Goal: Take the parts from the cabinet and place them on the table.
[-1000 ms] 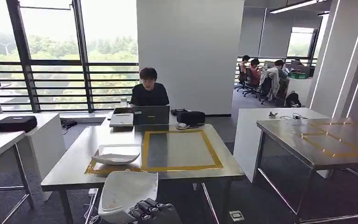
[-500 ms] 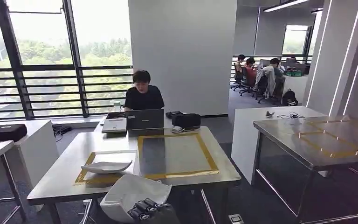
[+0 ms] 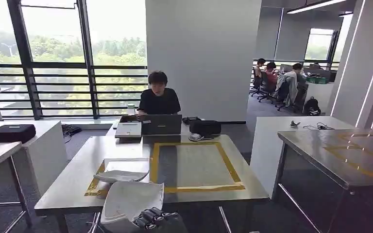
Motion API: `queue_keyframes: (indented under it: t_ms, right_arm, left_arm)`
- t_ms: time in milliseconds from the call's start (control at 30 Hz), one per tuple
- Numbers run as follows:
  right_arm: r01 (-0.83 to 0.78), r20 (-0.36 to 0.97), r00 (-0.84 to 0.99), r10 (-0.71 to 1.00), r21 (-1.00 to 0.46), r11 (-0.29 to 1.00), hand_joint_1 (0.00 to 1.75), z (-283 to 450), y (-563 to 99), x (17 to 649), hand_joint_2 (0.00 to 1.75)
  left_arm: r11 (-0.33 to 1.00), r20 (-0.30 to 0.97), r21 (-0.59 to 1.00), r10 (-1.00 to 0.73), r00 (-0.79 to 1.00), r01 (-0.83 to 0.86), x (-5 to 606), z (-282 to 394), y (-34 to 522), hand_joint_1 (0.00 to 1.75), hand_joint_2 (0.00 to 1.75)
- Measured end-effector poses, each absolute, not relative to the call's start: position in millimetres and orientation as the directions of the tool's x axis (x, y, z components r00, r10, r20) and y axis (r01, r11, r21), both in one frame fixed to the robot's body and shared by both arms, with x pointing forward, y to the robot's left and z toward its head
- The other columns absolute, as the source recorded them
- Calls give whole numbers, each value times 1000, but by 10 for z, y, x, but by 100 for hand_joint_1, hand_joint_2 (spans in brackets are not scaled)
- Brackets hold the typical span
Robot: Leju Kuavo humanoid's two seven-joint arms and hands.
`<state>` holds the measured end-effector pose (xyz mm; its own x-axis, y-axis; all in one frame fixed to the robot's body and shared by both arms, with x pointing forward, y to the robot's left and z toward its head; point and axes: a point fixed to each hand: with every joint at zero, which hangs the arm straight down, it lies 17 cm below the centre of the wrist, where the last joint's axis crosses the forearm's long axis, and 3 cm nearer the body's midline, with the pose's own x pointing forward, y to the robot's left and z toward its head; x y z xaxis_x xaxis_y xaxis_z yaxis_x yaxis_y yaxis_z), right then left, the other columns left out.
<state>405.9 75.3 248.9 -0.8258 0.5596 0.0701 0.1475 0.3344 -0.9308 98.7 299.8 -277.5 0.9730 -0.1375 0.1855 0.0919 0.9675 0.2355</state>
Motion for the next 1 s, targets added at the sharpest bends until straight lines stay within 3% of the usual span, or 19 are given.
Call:
queue_keyframes:
  t_ms: [1000]
  right_arm:
    - [142, 73, -829, 555, -932, 334, 175, 2482, 762, 4042, 175]
  left_arm:
    - [968, 187, 237, -126, 974, 80, 985, -2775, 3012, 0, 175]
